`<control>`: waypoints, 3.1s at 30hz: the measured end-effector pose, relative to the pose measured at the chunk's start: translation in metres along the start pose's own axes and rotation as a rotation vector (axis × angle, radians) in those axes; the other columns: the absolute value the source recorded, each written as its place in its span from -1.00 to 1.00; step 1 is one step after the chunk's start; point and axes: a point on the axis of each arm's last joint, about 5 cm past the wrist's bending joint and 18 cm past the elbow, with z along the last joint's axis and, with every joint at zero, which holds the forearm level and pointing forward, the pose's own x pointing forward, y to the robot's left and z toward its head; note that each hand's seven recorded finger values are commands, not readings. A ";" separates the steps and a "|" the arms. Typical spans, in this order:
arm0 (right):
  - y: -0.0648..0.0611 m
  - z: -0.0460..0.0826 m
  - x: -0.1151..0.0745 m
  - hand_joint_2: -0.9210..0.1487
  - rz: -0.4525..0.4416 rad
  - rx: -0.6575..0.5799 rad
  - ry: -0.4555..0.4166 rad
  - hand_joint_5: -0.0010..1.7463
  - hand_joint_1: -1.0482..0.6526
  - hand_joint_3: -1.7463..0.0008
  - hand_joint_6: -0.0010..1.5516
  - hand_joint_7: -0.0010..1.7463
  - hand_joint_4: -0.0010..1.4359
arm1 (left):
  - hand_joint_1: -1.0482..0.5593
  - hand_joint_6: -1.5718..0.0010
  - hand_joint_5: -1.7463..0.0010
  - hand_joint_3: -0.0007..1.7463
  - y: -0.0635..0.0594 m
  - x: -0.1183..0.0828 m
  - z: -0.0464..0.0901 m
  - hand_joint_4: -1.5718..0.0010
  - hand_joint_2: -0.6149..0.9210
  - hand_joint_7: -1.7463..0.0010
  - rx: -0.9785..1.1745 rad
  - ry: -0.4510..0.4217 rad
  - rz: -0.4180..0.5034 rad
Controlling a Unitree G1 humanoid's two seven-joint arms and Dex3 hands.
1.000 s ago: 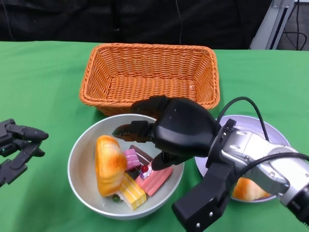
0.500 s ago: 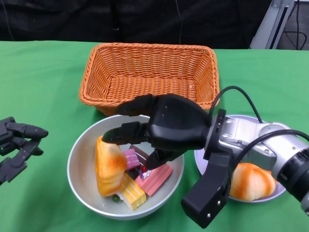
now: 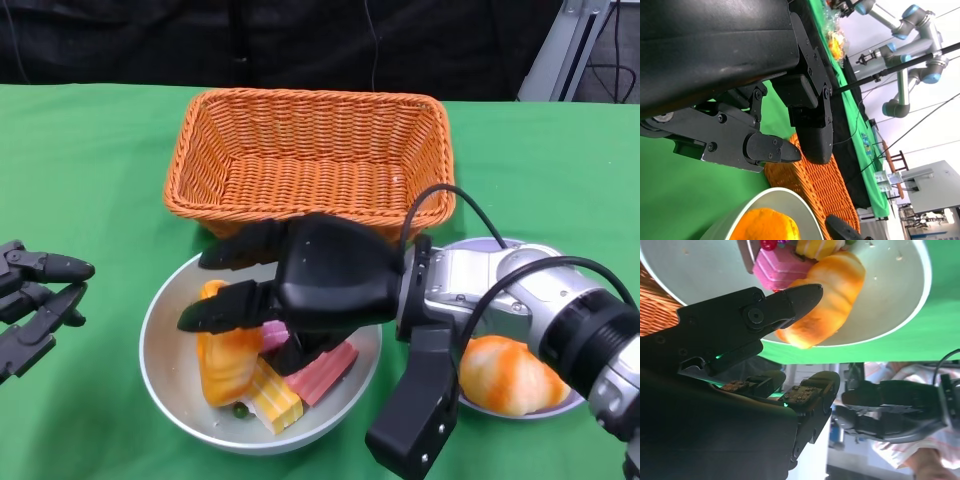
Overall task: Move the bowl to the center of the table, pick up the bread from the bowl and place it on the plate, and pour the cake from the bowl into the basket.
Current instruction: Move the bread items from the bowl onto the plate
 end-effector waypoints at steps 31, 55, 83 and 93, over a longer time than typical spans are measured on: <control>0.028 0.012 0.024 -0.83 -0.005 -0.103 -0.041 0.12 -0.21 1.00 0.34 -0.98 -0.14 | 0.17 -0.24 -0.34 -0.72 0.003 0.008 -0.001 -0.09 0.99 0.22 -0.004 0.106 0.012; 0.017 0.002 0.016 -0.85 -0.409 -0.084 -0.009 0.62 -0.17 1.00 0.54 -0.94 -0.01 | 0.15 -0.20 -0.51 -0.68 0.004 0.009 0.000 0.01 1.00 0.17 0.056 0.086 -0.030; -0.026 0.032 -0.109 -0.83 -0.537 0.132 0.368 -0.07 0.11 0.99 0.60 -0.85 0.32 | 0.20 -0.24 -0.42 -0.68 0.009 0.007 -0.004 -0.06 0.98 0.16 0.066 0.095 -0.049; -0.008 0.041 -0.146 -0.85 -0.564 0.109 0.580 -0.14 0.15 0.99 0.60 -0.84 0.38 | 0.22 -0.22 -0.43 -0.65 0.013 0.008 -0.007 -0.05 0.97 0.16 0.071 0.109 -0.051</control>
